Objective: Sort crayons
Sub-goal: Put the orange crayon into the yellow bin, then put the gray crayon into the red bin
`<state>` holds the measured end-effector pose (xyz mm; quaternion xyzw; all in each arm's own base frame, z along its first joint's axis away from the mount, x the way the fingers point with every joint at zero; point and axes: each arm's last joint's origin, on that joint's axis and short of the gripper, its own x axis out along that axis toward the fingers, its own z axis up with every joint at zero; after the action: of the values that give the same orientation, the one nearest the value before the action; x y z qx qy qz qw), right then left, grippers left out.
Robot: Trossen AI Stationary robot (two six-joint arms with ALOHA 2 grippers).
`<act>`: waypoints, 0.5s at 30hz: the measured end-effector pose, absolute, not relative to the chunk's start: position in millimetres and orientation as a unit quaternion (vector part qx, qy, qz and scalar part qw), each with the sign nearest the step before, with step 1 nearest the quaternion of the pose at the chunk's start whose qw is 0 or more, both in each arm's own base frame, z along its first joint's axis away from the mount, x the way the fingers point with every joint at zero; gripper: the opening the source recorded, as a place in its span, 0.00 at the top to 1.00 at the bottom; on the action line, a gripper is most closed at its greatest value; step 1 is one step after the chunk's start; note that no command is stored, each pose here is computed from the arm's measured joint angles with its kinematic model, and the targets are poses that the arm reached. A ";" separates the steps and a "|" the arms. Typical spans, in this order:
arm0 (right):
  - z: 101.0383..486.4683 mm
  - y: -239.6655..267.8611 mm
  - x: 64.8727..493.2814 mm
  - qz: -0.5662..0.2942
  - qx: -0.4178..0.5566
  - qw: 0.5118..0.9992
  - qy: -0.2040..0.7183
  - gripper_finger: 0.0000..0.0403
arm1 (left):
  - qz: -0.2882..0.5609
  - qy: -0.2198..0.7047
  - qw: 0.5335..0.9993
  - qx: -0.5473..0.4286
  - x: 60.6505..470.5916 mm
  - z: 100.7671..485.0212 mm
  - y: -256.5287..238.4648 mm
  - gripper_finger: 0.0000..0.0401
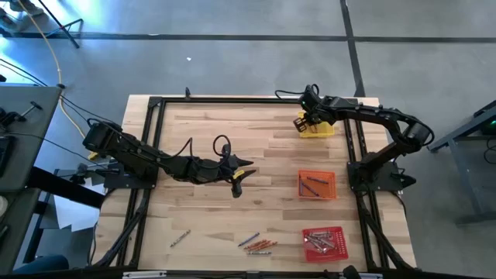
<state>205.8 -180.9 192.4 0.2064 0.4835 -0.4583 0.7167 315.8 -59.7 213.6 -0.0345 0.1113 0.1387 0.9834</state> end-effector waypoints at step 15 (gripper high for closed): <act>189.1 -175.3 199.1 -0.458 0.221 0.688 0.518 0.78 | 0.139 0.112 0.983 -0.034 315.7 213.5 -59.7 0.68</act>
<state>199.1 -175.3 189.1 0.2209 0.5176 -0.4578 0.6883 315.7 -59.7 213.5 -0.0344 0.1120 0.1388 0.9834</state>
